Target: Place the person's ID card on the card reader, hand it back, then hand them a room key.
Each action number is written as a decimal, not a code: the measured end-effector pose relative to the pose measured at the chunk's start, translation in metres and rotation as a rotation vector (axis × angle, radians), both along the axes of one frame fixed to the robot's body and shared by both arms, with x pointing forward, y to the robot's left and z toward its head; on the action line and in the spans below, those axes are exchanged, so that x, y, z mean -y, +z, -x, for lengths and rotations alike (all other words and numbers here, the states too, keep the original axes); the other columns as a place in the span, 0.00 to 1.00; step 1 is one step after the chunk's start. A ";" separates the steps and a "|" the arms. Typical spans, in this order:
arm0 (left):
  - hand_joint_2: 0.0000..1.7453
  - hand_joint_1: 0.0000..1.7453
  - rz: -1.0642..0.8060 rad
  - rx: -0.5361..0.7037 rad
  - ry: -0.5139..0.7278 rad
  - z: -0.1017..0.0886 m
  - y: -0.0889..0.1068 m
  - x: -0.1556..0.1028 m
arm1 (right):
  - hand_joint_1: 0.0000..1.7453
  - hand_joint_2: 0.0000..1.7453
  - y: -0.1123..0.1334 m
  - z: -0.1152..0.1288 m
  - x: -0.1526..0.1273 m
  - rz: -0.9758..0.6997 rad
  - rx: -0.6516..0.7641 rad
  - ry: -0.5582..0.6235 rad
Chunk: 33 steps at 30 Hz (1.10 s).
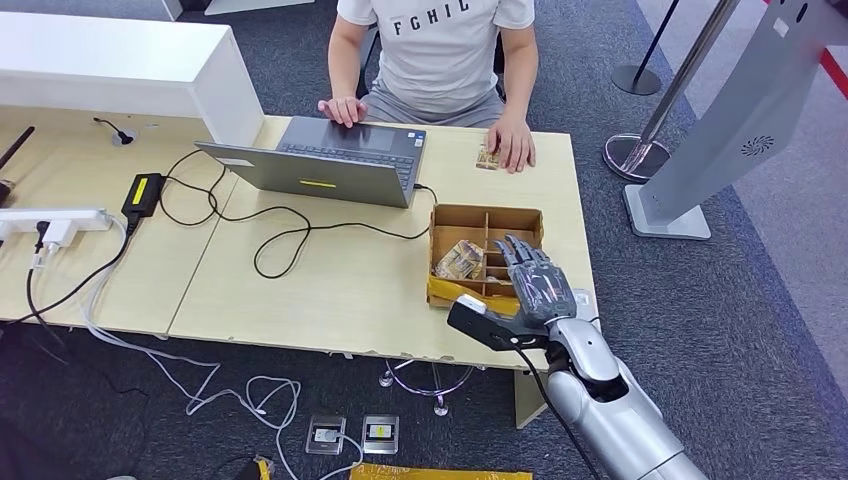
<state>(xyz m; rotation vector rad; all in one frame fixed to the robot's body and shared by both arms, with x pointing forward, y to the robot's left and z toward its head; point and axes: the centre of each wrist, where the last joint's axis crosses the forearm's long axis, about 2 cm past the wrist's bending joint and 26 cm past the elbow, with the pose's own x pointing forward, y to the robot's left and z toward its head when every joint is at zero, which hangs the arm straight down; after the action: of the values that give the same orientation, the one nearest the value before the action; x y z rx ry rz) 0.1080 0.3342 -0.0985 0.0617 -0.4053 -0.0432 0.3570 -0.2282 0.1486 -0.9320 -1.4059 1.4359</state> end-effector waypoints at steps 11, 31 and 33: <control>0.00 0.00 -0.045 -0.063 0.007 0.019 0.002 -0.047 | 0.75 1.00 -0.005 -0.001 0.003 0.032 0.001 0.015; 0.00 0.00 -0.087 -0.075 0.016 0.024 0.006 -0.075 | 0.48 1.00 -0.029 -0.006 0.008 0.035 0.011 0.009; 0.00 0.00 -0.088 -0.074 0.016 0.024 0.006 -0.075 | 0.97 1.00 -0.030 -0.007 0.008 0.035 0.011 0.009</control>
<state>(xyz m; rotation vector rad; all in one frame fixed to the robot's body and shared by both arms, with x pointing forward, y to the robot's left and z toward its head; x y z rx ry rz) 0.0841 0.4096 -0.0924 0.1494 -0.3287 -0.0470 0.3640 -0.2363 0.1186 -0.9581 -1.3983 1.4681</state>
